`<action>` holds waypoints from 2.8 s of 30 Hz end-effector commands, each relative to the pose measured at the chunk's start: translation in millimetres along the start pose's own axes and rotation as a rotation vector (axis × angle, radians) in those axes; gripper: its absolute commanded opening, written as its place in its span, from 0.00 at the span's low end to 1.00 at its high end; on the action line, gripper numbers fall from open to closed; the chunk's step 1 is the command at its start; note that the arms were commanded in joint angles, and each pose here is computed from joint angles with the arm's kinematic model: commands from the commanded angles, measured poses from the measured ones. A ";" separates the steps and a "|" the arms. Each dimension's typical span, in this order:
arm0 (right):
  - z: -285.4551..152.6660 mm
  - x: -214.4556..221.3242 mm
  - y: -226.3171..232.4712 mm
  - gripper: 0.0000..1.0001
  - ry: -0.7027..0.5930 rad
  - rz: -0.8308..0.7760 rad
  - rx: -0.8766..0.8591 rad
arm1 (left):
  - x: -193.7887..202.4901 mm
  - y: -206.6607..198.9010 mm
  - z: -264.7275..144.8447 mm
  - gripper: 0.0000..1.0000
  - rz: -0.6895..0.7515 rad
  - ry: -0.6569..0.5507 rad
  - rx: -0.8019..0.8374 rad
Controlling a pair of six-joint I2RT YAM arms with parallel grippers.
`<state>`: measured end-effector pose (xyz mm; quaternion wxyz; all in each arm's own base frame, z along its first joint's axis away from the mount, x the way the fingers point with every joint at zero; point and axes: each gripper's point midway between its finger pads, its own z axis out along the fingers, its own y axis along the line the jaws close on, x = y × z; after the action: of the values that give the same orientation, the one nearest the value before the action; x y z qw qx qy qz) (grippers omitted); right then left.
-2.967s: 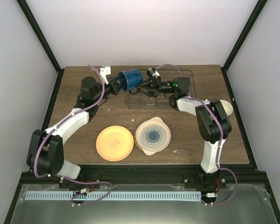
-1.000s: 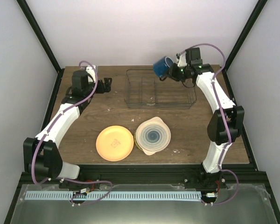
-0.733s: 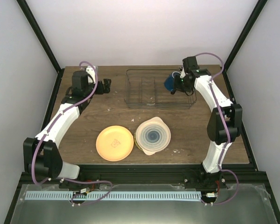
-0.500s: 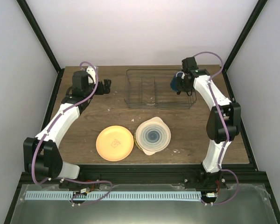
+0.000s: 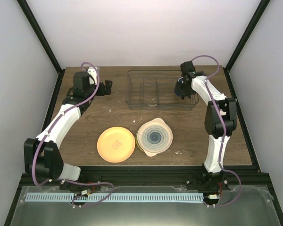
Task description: Load the mixed dishes into the dish rack
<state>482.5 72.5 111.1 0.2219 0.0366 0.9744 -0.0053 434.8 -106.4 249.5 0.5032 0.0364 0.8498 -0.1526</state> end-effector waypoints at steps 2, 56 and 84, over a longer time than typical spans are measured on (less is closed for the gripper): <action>-12.0 -47.2 0.7 0.01 -0.151 -0.021 0.022 | 4.0 4.8 6.4 1.00 0.000 0.020 -0.015; -112.5 7.2 -118.0 0.53 -0.104 0.267 0.209 | -8.3 -3.3 16.4 1.00 0.025 0.051 0.022; -29.6 80.3 -173.1 0.54 0.066 0.252 0.314 | 13.2 -3.1 12.7 1.00 0.005 0.084 0.035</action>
<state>369.8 -84.5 103.4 0.1602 0.2111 0.9581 -0.1087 438.3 -113.1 225.2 0.4569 0.0526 0.8743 -0.1550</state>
